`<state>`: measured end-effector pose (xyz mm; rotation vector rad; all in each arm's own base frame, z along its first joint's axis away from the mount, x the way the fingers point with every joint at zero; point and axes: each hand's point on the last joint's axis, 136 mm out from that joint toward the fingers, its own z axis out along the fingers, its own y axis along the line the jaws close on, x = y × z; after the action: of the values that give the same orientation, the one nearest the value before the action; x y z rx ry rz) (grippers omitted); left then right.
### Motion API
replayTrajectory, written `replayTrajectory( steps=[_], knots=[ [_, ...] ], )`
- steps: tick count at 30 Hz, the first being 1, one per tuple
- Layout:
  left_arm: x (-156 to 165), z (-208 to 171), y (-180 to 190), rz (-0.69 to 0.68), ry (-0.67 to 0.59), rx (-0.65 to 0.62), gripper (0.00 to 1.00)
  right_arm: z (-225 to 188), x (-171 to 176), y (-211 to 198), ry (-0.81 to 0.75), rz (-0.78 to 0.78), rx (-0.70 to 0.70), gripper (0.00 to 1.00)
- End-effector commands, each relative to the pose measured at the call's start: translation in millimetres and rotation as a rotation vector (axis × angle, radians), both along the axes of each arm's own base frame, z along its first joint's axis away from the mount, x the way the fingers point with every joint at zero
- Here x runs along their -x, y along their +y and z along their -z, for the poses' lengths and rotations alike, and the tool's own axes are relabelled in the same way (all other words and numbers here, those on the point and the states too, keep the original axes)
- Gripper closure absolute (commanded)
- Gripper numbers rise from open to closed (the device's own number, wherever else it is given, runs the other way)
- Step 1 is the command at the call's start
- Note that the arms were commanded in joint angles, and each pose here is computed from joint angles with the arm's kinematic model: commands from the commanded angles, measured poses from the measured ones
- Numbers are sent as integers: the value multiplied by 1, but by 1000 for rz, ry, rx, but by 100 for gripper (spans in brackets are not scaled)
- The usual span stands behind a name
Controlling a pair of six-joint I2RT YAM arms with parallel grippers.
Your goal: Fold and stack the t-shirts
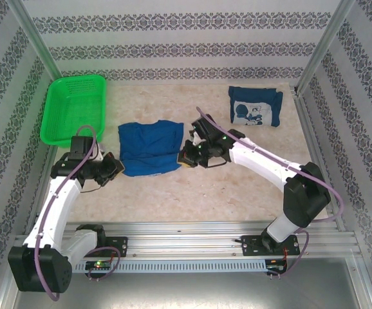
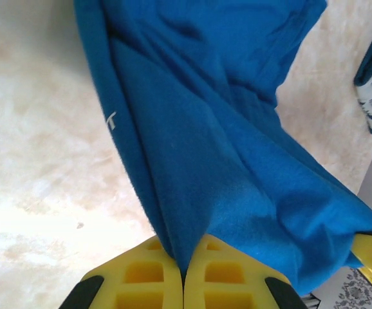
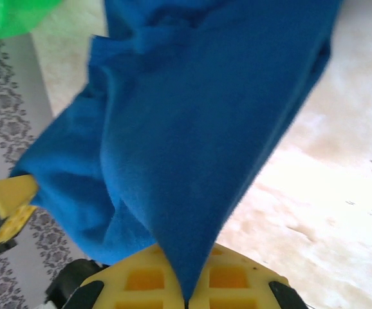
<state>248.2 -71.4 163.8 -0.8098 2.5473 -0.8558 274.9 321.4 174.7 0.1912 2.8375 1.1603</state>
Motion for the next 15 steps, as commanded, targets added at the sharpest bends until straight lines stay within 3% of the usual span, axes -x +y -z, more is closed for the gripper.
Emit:
replayTrajectory(
  steps=[1, 15],
  knots=[
    [-10, -9, 6, -31, 3, -1, 100, -14, -21, 5, -40, -10, 1, 100],
    [-83, -14, 36, -94, -62, -14, 100, -16, -112, 15, -63, -5, -45, 100]
  ],
)
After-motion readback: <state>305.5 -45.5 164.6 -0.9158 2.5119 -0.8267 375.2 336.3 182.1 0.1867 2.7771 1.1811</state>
